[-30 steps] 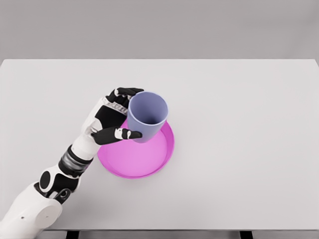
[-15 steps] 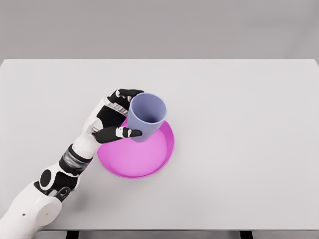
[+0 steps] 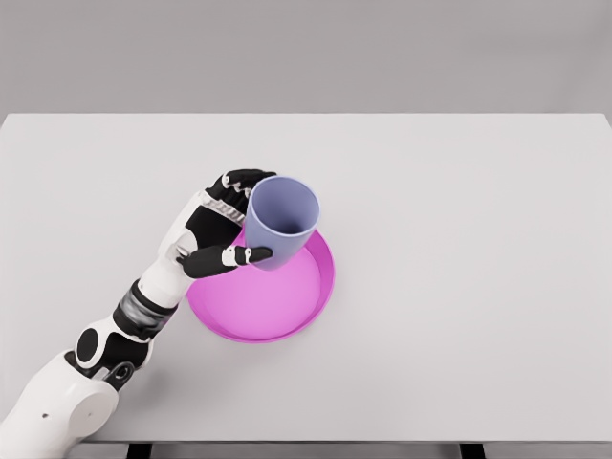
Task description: Flip the cup with left arm and place it on the plate
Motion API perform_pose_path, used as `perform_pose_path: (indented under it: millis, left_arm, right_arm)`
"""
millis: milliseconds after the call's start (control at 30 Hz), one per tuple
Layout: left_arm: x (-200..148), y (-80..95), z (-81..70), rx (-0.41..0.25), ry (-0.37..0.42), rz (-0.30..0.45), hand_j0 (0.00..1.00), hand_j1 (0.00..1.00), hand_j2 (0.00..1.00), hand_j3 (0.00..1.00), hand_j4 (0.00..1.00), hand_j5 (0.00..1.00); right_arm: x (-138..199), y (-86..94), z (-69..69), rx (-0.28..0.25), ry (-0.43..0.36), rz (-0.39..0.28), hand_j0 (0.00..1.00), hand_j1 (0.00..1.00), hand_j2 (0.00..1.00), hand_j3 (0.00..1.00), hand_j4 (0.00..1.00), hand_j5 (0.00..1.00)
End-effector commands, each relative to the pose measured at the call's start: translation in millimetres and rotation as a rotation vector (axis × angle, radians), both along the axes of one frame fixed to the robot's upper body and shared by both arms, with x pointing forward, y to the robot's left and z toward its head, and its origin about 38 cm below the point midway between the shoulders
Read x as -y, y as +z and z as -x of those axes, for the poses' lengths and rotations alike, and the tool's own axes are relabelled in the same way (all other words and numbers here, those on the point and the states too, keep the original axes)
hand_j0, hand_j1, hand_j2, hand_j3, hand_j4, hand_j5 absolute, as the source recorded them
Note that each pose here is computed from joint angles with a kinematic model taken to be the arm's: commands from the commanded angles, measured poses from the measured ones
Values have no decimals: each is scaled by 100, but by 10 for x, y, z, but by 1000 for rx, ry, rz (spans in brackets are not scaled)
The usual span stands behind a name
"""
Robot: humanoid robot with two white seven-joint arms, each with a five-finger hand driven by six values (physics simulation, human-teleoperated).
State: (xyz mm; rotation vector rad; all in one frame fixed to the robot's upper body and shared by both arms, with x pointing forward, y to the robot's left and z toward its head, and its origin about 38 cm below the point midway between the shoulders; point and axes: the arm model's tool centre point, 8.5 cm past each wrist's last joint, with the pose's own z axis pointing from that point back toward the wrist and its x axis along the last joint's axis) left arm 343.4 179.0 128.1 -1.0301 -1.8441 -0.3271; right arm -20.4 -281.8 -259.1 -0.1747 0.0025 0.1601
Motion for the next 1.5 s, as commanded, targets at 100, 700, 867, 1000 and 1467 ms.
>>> perform_pose_path:
  millis: [100,700,867,1000,1467]
  left_arm:
    - [-2,11,7,1,-1,5,83,83,83,83,83,83]
    - [-205,65,6,12,14,-40,91,91,91,91,91,91]
    - [-859,449,-73,104,84,-181,100,100,100,100,100,100]
    - [-1248,858,-17,371,74,-605,100,100,100,100,100,100]
    - [-1790,1058,-163,406,136,-857,100,100,100,100,100,100]
  right_arm:
    - [1,0,1,0,0,0,100,100,100,100,100,100]
    - [1,0,1,0,0,0,100,100,100,100,100,100]
    - [1,0,1,0,0,0,100,100,100,100,100,100]
    - [1,0,1,0,0,0,100,100,100,100,100,100]
    - [1,0,1,0,0,0,100,100,100,100,100,100]
